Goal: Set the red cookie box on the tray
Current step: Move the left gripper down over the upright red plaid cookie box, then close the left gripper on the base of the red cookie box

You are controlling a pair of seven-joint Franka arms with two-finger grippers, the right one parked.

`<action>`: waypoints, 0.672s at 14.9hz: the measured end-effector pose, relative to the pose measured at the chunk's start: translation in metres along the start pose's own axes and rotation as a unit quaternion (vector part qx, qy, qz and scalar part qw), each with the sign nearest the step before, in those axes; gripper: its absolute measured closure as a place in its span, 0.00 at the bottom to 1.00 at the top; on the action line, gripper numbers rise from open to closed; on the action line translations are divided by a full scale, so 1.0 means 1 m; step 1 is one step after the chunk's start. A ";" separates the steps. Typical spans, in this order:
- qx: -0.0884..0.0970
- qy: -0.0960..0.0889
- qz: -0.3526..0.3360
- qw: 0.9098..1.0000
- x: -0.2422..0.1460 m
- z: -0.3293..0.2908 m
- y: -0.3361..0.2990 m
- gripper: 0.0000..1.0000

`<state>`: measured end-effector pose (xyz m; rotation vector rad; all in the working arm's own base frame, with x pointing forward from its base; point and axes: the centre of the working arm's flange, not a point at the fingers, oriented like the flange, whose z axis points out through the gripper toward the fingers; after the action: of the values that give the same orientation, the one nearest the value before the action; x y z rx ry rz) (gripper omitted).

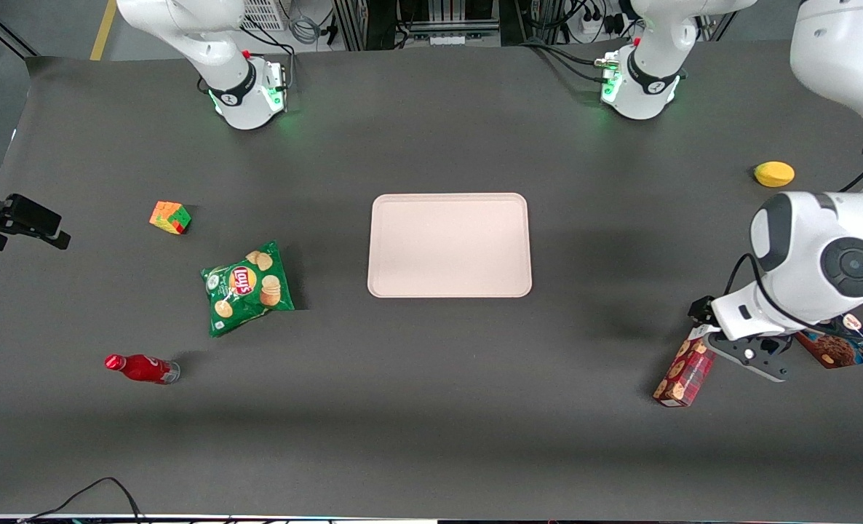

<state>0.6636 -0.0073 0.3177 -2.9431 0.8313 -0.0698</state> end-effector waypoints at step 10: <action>0.006 0.014 0.036 0.999 0.002 0.080 -0.004 0.00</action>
<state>0.6727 0.0007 0.2381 -2.9037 0.9371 -0.1119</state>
